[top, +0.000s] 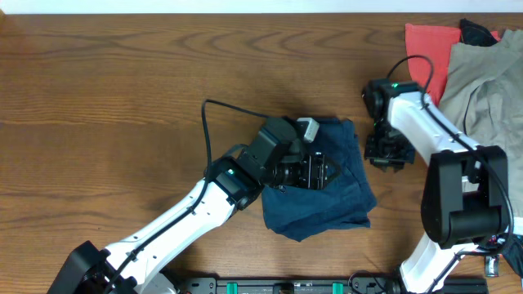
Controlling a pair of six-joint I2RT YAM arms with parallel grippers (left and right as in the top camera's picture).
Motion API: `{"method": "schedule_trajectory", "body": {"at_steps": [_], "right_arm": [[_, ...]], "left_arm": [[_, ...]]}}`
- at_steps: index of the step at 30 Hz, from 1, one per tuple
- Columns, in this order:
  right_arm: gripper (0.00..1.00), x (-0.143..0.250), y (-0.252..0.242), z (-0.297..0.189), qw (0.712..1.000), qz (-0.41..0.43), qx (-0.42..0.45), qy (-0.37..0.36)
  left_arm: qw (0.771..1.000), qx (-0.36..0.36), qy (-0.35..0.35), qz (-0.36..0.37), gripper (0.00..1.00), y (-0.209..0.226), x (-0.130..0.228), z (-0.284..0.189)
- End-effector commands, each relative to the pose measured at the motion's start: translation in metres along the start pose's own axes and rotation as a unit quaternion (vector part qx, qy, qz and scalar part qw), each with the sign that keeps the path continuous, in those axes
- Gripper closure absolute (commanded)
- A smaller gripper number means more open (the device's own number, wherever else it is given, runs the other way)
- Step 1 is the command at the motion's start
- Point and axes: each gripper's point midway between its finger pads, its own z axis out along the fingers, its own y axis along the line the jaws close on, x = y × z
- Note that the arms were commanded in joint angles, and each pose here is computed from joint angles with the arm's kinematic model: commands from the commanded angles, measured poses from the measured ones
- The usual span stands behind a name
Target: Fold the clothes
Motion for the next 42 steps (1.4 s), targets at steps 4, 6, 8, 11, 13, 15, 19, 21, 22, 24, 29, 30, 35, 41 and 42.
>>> {"method": "schedule_trajectory", "body": {"at_steps": [4, 6, 8, 11, 13, 15, 19, 21, 22, 24, 29, 30, 35, 41, 42], "right_arm": [[0.83, -0.008, 0.007, -0.033, 0.996, -0.026, -0.085, -0.017], [0.83, 0.002, 0.036, -0.048, 0.979, -0.101, -0.175, -0.015], [0.83, 0.017, 0.069, -0.067, 0.945, -0.18, -0.273, -0.013], [0.77, 0.037, 0.1, -0.086, 0.906, -0.245, -0.345, -0.009], [0.75, 0.04, 0.101, -0.08, 0.915, -0.24, -0.324, -0.003], [0.73, 0.041, 0.096, -0.068, 0.937, -0.214, -0.276, 0.002], [0.64, 0.048, 0.089, -0.044, 0.96, -0.175, -0.22, 0.019], [0.62, 0.059, 0.09, -0.034, 0.959, -0.177, -0.218, 0.036], [0.62, 0.063, 0.089, -0.028, 0.959, -0.179, -0.214, 0.043], [0.63, 0.075, 0.088, -0.013, 0.96, -0.179, -0.206, 0.062], [0.99, 0.111, 0.082, 0.016, 0.956, -0.181, -0.196, 0.119], [0.99, 0.118, 0.079, 0.022, 0.957, -0.178, -0.19, 0.131], [0.99, 0.125, 0.059, 0.053, 0.976, -0.116, -0.127, 0.136], [0.94, 0.126, 0.054, 0.069, 0.984, -0.066, -0.107, 0.128], [0.93, 0.125, 0.054, 0.069, 0.984, -0.061, -0.106, 0.127]], "left_arm": [[0.998, -0.013, -0.068, 0.008, 0.33, 0.027, -0.05, -0.03], [0.991, -0.062, -0.119, -0.013, 0.33, 0.057, -0.075, -0.046], [0.976, -0.124, -0.177, -0.034, 0.33, 0.091, -0.1, -0.066], [0.952, -0.199, -0.229, -0.028, 0.33, 0.13, -0.123, -0.087], [0.949, -0.217, -0.227, -0.024, 0.33, 0.145, -0.126, -0.085], [0.949, -0.227, -0.215, -0.031, 0.33, 0.159, -0.122, -0.078], [0.951, -0.241, -0.193, -0.022, 0.33, 0.18, -0.118, -0.06], [0.951, -0.241, -0.193, -0.022, 0.33, 0.187, -0.12, -0.052], [0.951, -0.239, -0.195, -0.021, 0.33, 0.19, -0.121, -0.05], [0.952, -0.233, -0.199, -0.017, 0.33, 0.192, -0.125, -0.044], [0.954, -0.233, -0.19, -0.02, 0.34, 0.2, -0.122, -0.034], [0.955, -0.232, -0.185, -0.021, 0.34, 0.201, -0.119, -0.031], [0.96, -0.223, -0.169, -0.009, 0.36, 0.194, -0.111, -0.02], [0.964, -0.219, -0.135, 0.059, 0.37, 0.178, -0.097, 0.0], [0.965, -0.221, -0.13, 0.061, 0.37, 0.177, -0.095, 0.002]]}}
